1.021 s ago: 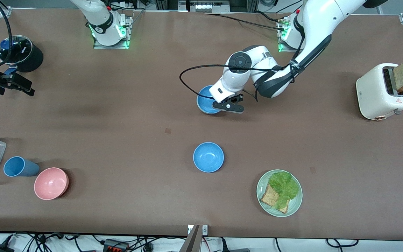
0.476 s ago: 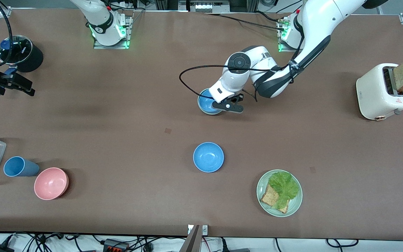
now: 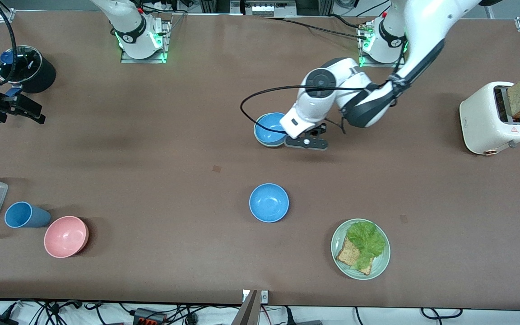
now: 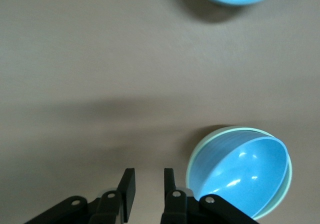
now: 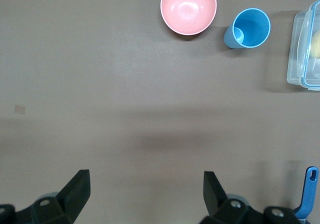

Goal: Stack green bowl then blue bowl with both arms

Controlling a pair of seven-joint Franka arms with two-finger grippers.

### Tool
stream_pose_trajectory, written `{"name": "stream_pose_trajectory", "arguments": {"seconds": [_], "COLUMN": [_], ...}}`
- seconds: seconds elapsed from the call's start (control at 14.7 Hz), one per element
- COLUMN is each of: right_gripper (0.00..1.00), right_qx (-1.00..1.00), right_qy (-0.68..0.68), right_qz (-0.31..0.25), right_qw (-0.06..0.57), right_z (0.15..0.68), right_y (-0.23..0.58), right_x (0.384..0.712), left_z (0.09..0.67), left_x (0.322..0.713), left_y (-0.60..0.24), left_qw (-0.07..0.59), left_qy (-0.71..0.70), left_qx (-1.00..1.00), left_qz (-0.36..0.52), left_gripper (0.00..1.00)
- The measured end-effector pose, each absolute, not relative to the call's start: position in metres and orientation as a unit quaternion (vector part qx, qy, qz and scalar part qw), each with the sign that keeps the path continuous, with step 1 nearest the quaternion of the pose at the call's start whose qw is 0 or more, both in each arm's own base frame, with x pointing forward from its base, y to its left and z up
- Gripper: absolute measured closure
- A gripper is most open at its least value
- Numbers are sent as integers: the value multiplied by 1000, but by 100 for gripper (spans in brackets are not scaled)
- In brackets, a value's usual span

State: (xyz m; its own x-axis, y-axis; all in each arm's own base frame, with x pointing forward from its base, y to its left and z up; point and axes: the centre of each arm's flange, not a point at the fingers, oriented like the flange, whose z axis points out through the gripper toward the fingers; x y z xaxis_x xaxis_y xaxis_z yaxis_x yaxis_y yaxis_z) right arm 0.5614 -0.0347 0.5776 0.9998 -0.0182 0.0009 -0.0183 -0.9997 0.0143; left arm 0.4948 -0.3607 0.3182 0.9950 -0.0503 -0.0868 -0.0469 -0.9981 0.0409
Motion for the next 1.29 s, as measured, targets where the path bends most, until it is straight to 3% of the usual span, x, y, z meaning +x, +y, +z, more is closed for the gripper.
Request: {"name": "stream_pose_trajectory", "arguments": {"seconds": [0.68, 1.29], "right_gripper": [0, 0], "right_qx": [1000, 1000], "right_qy": [-9, -9], "right_qz": [0, 0], "right_qw": [7, 7], "right_z": [577, 577], "right_y": [-35, -35], "right_x": [561, 561], "left_z": [371, 389], "left_x": [555, 593], "left_y": [-230, -114], "left_qw": [12, 17], "left_qy": [-43, -150], "left_qx": [997, 985], "left_qz": [-66, -78], "left_gripper": [65, 49]}}
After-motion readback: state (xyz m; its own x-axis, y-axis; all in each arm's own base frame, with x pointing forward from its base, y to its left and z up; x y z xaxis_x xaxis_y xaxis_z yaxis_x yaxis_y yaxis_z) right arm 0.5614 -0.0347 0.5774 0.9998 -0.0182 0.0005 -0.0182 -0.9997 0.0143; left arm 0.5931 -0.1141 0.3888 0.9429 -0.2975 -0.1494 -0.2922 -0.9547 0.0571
